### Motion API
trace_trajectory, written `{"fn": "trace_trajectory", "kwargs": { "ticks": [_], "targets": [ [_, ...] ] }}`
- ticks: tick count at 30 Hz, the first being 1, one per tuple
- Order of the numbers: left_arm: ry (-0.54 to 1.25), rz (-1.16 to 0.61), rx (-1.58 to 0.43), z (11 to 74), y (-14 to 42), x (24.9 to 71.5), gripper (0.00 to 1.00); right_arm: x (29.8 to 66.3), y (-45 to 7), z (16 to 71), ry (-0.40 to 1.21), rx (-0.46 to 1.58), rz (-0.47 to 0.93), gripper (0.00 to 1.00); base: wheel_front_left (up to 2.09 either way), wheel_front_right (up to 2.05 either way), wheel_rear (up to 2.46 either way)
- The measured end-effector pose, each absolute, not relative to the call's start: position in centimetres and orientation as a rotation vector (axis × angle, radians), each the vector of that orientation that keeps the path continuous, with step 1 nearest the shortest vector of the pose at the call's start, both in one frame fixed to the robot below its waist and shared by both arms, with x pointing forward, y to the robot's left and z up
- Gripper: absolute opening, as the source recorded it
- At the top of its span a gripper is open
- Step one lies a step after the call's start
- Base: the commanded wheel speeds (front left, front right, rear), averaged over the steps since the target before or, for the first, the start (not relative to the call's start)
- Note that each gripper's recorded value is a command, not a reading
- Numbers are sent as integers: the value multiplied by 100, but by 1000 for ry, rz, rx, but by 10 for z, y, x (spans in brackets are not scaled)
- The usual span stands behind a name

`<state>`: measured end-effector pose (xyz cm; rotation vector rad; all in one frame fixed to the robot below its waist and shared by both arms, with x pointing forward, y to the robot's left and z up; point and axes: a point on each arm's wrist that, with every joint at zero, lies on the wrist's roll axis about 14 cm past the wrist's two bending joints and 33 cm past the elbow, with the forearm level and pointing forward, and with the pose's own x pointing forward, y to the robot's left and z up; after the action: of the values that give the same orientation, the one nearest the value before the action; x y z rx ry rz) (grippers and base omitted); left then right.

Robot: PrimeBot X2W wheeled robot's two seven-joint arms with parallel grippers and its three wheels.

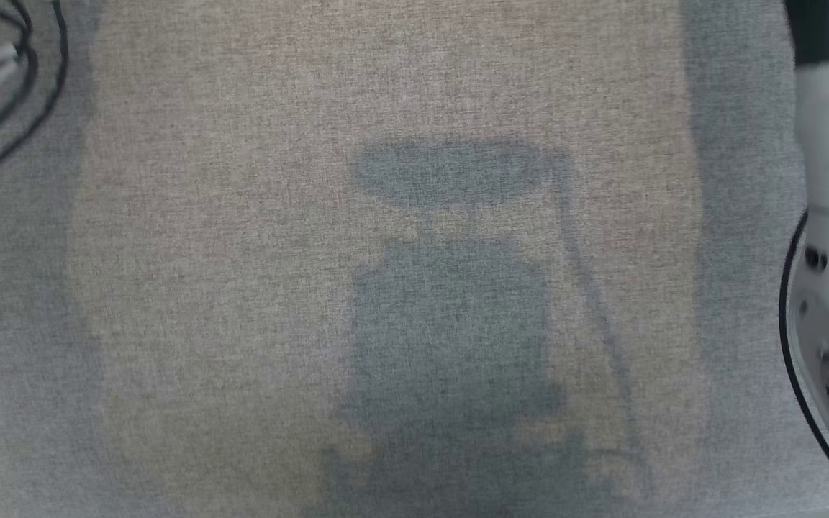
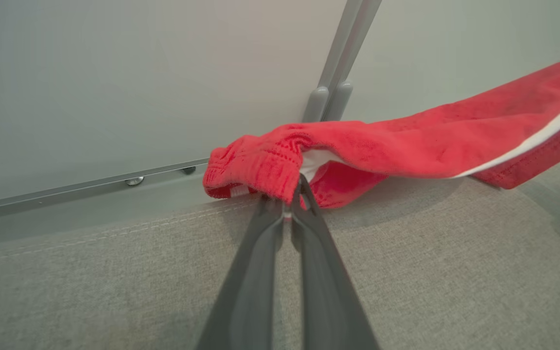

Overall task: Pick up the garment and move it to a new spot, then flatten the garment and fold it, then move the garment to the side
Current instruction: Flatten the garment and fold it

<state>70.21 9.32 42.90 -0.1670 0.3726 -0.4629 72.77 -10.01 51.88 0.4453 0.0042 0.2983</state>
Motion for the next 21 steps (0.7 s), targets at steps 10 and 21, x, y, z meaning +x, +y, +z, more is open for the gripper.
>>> {"fn": "trace_trajectory", "kwargs": {
  "ticks": [10, 21],
  "targets": [
    [568, -582, -280, 407, 92, 616, 0, 645, -133, 476, 146, 481, 319, 0, 0, 0, 0],
    [690, -687, -381, 449, 83, 455, 0, 500, -170, 468, 304, 521, 299, 0, 0, 0, 0]
  ]
}}
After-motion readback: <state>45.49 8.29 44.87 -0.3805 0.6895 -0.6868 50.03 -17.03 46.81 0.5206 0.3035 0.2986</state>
